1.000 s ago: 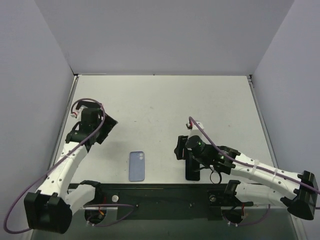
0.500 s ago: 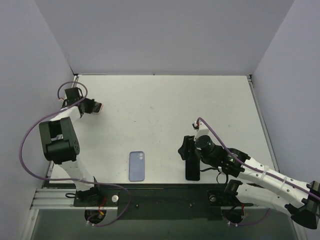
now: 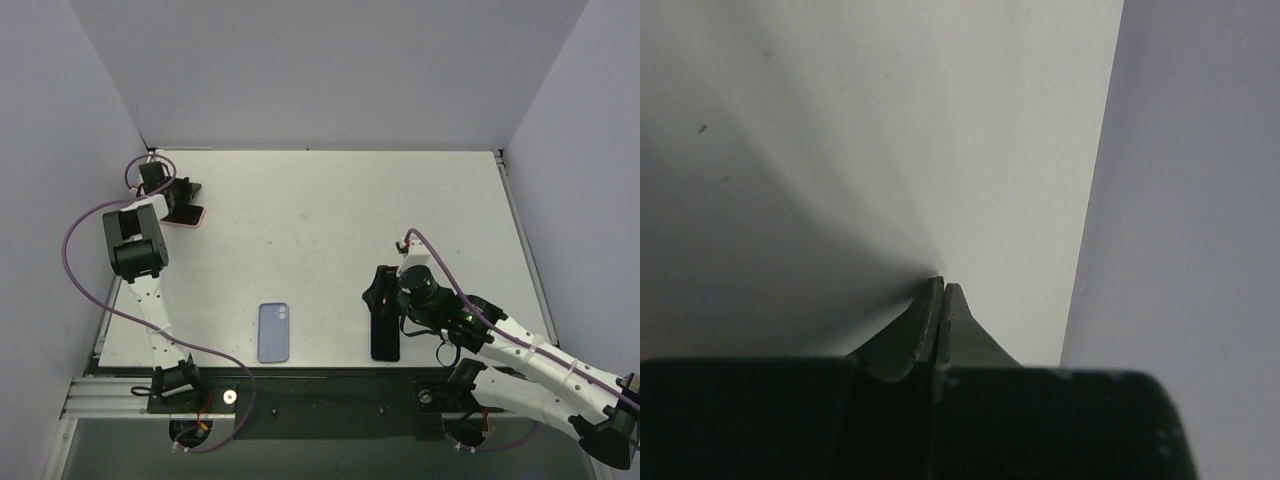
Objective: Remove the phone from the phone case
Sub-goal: Pick up the phone at the center of the board.
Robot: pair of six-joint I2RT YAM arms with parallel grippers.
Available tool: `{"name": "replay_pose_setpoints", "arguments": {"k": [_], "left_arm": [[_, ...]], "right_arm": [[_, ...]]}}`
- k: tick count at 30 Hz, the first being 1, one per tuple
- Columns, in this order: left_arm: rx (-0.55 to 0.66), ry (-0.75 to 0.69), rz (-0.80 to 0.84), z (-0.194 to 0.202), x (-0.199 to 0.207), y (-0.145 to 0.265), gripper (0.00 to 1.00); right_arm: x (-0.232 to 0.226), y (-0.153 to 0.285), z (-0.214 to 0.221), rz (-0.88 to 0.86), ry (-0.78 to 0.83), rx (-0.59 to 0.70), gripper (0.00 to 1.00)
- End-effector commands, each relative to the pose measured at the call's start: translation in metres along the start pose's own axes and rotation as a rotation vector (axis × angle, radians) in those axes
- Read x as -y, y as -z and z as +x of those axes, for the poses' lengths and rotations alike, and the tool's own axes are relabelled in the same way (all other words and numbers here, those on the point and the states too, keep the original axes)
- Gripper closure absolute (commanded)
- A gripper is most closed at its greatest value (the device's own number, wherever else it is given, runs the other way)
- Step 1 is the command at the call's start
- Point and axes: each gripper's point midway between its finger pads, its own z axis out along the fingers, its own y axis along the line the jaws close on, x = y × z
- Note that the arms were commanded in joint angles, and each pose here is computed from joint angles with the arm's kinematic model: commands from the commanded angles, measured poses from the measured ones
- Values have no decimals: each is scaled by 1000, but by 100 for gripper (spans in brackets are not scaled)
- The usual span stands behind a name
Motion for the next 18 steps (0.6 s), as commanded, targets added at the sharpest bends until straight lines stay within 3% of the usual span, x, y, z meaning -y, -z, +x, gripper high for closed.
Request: {"name": "replay_pose_setpoints", "arguments": {"k": [1,9,14,18], "left_arm": [[20,36,-107,-6,-13,9,100],[62,-32,-369,-4,-77,65,100],[97,-143,-479,-9,-87,109,100],[74,-217,-467,-4,-82,132,100]], "right_arm": [[2,3,-3,1,-22,10,50],[-1,4,-4,-25,-29,13,50],[-1,7,-3,-51,-47,27,50],[0,8,-1,-57,-49,30,50]]}}
